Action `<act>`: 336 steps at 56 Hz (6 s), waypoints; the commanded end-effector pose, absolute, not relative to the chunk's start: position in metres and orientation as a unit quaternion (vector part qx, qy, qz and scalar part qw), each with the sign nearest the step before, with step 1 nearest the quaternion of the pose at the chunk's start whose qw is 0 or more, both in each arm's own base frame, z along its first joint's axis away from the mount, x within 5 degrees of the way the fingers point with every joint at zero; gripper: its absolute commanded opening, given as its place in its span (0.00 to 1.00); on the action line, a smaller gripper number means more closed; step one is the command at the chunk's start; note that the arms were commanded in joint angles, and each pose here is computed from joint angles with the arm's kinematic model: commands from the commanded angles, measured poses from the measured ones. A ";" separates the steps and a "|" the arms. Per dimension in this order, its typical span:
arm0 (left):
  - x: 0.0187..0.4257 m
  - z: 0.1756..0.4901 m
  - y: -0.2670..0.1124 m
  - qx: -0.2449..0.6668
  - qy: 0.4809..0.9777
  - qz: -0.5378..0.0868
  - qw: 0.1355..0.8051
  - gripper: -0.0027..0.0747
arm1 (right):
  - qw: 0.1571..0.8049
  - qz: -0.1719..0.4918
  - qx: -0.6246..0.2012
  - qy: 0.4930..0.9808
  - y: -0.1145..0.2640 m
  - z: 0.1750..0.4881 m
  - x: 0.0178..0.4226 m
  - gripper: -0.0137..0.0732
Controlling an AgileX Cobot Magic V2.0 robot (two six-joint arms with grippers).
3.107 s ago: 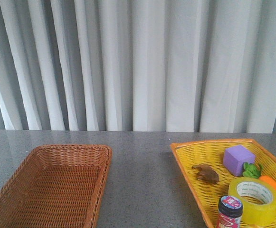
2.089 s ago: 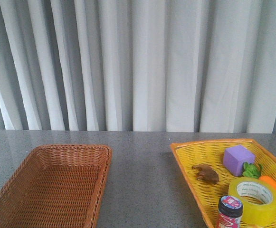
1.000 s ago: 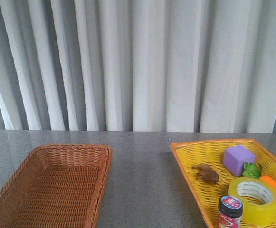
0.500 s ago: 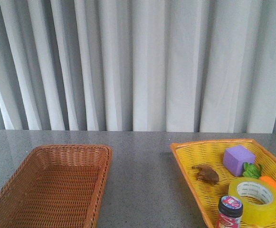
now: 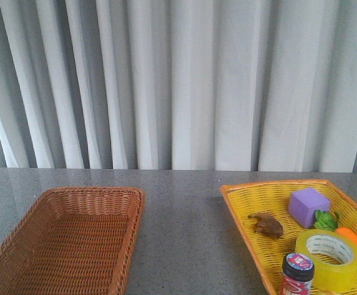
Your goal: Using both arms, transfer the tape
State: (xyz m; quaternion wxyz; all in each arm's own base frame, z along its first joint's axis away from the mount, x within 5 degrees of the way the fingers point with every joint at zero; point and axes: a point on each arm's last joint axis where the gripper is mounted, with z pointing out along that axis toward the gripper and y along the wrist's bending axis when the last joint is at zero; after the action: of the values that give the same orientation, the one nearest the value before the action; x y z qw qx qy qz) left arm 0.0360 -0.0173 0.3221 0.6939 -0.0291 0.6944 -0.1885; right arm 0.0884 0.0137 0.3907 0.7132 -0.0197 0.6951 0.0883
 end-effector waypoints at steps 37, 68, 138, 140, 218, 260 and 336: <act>0.093 0.363 -0.021 0.010 0.750 -0.145 0.646 0.48 | 0.425 -0.077 0.030 0.901 -0.019 0.401 0.300 0.68; 0.092 0.361 -0.022 0.013 0.756 -0.147 0.637 0.48 | 0.300 -0.079 0.051 0.949 -0.031 0.304 0.367 0.68; 0.091 0.358 -0.023 0.019 0.767 -0.150 0.623 0.48 | 0.439 -0.090 0.045 0.893 -0.031 0.385 0.382 0.15; 0.091 0.358 -0.023 0.019 0.768 -0.150 0.623 0.48 | 0.461 -0.078 0.051 0.882 -0.029 0.402 0.379 0.15; 0.091 0.355 -0.024 0.024 0.777 -0.152 0.610 0.48 | 0.235 0.189 -0.281 0.911 0.156 0.278 0.426 0.56; 0.090 0.355 -0.025 0.024 0.778 -0.153 0.609 0.48 | 0.561 0.170 -0.269 0.764 0.107 0.516 0.269 0.56; 0.211 0.403 -0.072 0.260 0.769 -0.259 0.524 0.44 | 0.663 0.038 -0.073 0.744 -0.005 0.286 0.021 0.15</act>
State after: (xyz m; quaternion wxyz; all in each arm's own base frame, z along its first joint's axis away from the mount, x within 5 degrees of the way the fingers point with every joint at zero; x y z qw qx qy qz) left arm 0.1926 -0.0663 0.3748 0.5091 0.2448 0.7885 -0.2434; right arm 0.0160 -0.0090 0.2784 0.6270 -0.0744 0.7752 0.0220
